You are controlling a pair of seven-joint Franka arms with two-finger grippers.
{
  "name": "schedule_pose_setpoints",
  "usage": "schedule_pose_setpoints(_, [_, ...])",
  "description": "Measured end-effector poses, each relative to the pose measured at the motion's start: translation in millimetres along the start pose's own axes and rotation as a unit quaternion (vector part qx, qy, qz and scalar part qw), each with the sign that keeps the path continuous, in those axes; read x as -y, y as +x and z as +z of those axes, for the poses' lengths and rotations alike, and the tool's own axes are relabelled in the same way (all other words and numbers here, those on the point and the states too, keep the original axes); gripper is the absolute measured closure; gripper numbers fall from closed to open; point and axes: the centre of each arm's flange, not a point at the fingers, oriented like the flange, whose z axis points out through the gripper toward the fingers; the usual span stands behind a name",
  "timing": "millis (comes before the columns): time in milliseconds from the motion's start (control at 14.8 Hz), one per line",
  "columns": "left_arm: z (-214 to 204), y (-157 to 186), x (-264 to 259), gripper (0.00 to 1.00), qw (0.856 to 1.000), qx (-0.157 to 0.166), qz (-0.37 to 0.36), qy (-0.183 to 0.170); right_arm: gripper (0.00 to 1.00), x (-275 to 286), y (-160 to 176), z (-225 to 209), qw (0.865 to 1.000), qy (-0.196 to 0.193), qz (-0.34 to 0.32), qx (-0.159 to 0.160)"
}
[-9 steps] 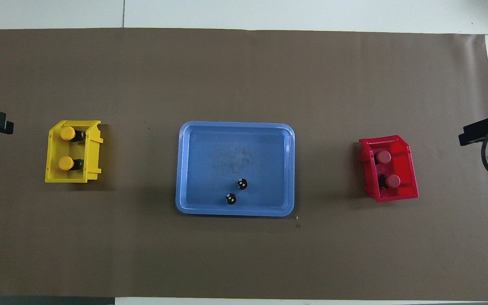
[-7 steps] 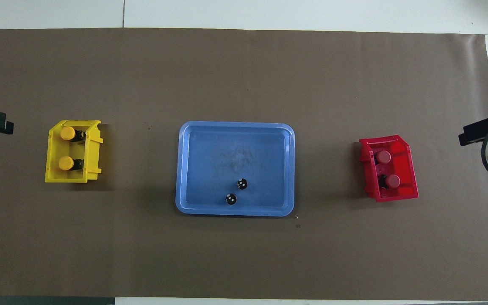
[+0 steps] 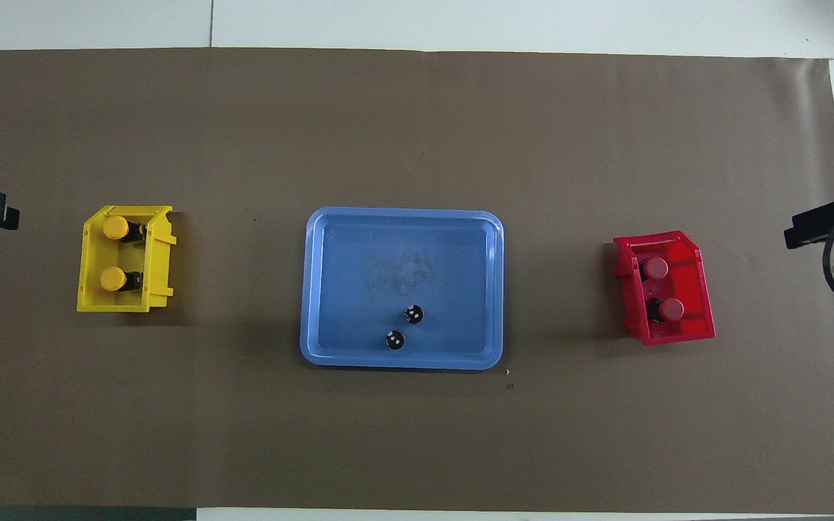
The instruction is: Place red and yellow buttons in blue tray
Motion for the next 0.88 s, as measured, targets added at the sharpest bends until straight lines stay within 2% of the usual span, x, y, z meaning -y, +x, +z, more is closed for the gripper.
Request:
schedule_pose_setpoints(337, [0.0,0.0,0.0,0.00,1.000,0.000,0.000,0.000,0.00,2.2,0.6,1.1,1.000,0.000,-0.003,0.000])
schedule_pose_setpoints(539, [0.0,0.0,0.0,0.00,1.000,0.000,0.000,0.000,0.00,2.5,5.5,0.7,1.000,-0.002,-0.004,-0.017])
schedule_pose_setpoints(607, [0.0,0.0,0.0,0.00,1.000,0.000,0.000,0.000,0.04,2.6,8.3,4.6,1.000,-0.003,-0.004,-0.023])
schedule_pose_setpoints(876, [0.1,-0.1,0.0,0.00,1.000,0.000,0.000,0.000,0.07,15.0,28.0,66.9,0.999,-0.005,-0.016,-0.038])
